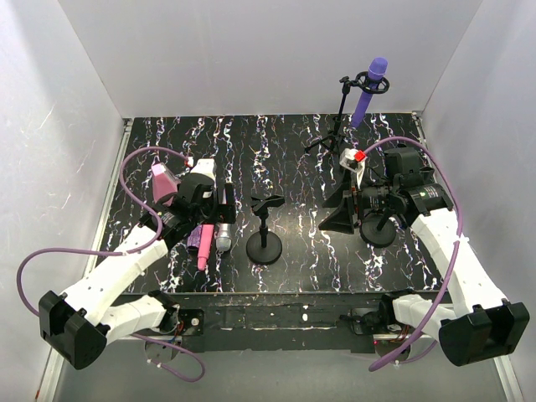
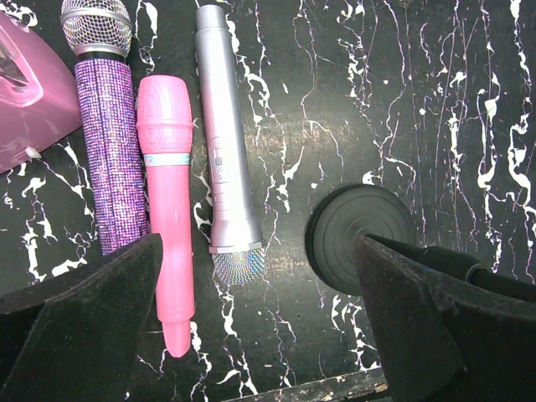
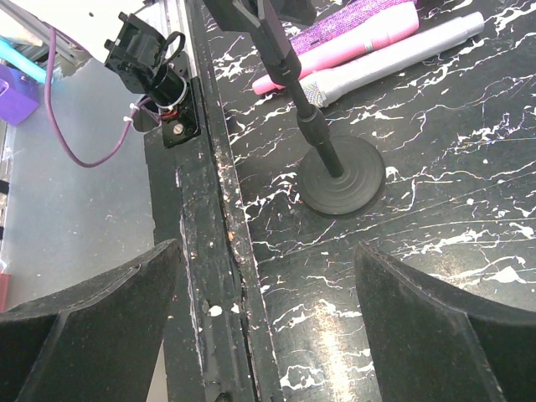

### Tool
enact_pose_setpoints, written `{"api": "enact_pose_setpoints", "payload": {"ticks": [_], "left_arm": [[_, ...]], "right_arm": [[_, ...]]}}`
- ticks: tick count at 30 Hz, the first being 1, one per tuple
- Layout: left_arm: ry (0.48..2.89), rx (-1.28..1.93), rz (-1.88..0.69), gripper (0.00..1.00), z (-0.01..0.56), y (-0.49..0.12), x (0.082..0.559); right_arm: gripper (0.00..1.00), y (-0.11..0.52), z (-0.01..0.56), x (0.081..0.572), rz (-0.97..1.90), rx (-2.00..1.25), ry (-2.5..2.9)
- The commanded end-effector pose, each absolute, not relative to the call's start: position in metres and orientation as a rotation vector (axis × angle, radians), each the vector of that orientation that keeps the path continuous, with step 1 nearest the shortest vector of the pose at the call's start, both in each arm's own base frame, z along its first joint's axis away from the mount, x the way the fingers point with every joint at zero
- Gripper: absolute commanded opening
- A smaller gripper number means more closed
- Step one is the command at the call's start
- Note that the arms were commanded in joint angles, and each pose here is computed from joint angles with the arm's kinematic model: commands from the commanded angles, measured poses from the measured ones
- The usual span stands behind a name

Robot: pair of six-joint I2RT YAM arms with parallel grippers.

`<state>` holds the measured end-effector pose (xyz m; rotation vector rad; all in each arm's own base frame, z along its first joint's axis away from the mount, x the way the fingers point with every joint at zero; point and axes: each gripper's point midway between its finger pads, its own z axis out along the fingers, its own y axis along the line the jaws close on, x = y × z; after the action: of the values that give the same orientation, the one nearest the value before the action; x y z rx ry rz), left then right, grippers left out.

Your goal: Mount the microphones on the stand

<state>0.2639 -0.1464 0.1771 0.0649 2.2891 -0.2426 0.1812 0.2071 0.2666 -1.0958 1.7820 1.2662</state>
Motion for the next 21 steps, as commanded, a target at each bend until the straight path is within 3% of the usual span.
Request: {"api": "enact_pose_setpoints", "payload": {"ticks": [1,21], "left_arm": [[2.248,0.054,-0.262,0.98,0.192,-0.148,0.271],[2.294,0.083,-0.228,0.98,0.178,-0.147,0.271]], "right_arm": [[0.90,0.208,0.273,0.181,1.266,-1.117,1.731],[0.90,0.206,0.272,0.182,1.279,-1.104,1.734]]}}
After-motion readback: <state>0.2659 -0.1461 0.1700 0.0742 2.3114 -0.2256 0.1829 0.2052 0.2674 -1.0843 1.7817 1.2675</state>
